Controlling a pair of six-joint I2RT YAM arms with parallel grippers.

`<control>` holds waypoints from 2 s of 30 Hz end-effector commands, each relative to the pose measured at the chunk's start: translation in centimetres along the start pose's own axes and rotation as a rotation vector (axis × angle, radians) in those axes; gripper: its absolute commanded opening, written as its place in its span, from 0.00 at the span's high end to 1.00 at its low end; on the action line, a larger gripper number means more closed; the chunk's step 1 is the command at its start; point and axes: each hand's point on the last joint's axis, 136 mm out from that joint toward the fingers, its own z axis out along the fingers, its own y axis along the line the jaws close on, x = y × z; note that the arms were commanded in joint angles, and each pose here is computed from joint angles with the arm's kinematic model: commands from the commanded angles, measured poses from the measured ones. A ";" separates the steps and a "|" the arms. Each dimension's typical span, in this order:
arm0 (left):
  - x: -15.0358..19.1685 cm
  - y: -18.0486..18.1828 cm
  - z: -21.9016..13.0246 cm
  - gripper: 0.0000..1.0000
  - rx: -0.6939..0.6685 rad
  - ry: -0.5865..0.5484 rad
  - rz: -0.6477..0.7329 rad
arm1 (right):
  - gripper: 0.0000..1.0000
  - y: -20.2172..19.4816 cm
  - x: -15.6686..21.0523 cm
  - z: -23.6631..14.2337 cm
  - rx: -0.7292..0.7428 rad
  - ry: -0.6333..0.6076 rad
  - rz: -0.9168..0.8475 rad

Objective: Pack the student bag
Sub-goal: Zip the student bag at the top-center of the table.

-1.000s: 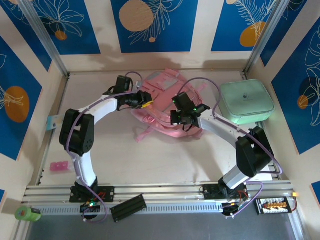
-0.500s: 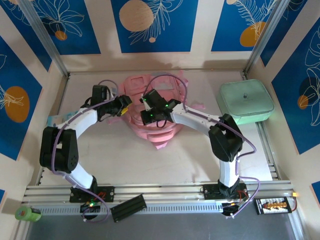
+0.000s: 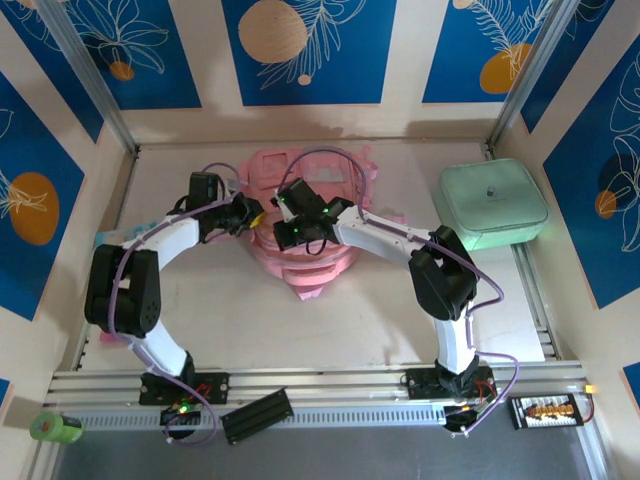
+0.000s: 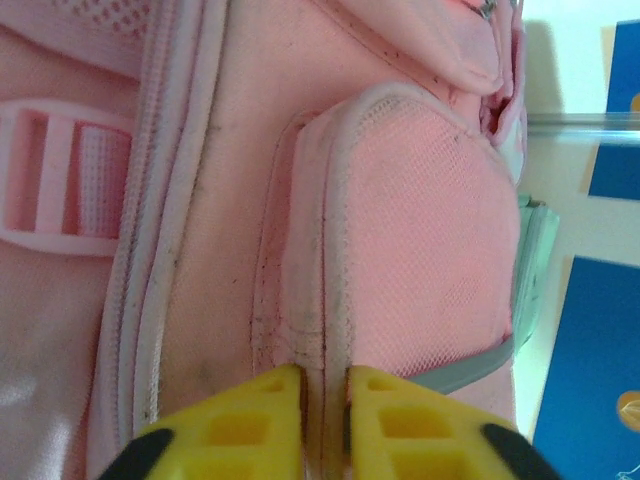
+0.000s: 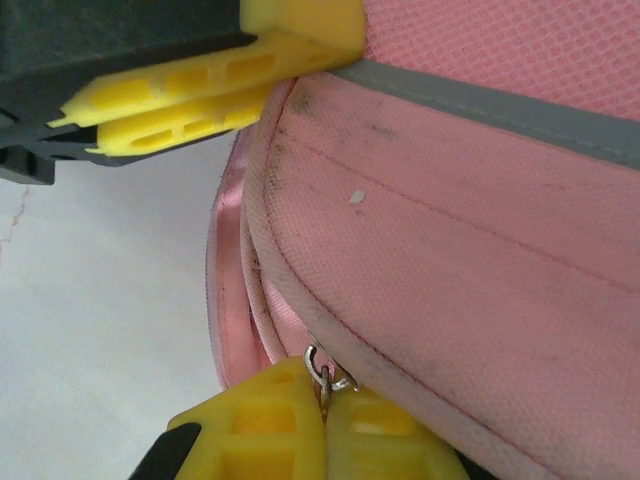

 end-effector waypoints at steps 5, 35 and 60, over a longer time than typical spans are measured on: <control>-1.5 -1.1 0.1 1.00 -0.018 -0.024 0.084 | 1.00 -3.4 3.1 -2.9 0.064 0.022 0.067; -2.4 3.0 -0.5 1.00 -0.246 0.083 0.381 | 1.00 -18.5 3.0 -8.1 0.192 0.060 -0.111; -1.8 1.6 -0.5 1.00 -0.188 0.174 0.606 | 0.74 -23.7 -4.1 -11.5 0.260 -0.113 0.105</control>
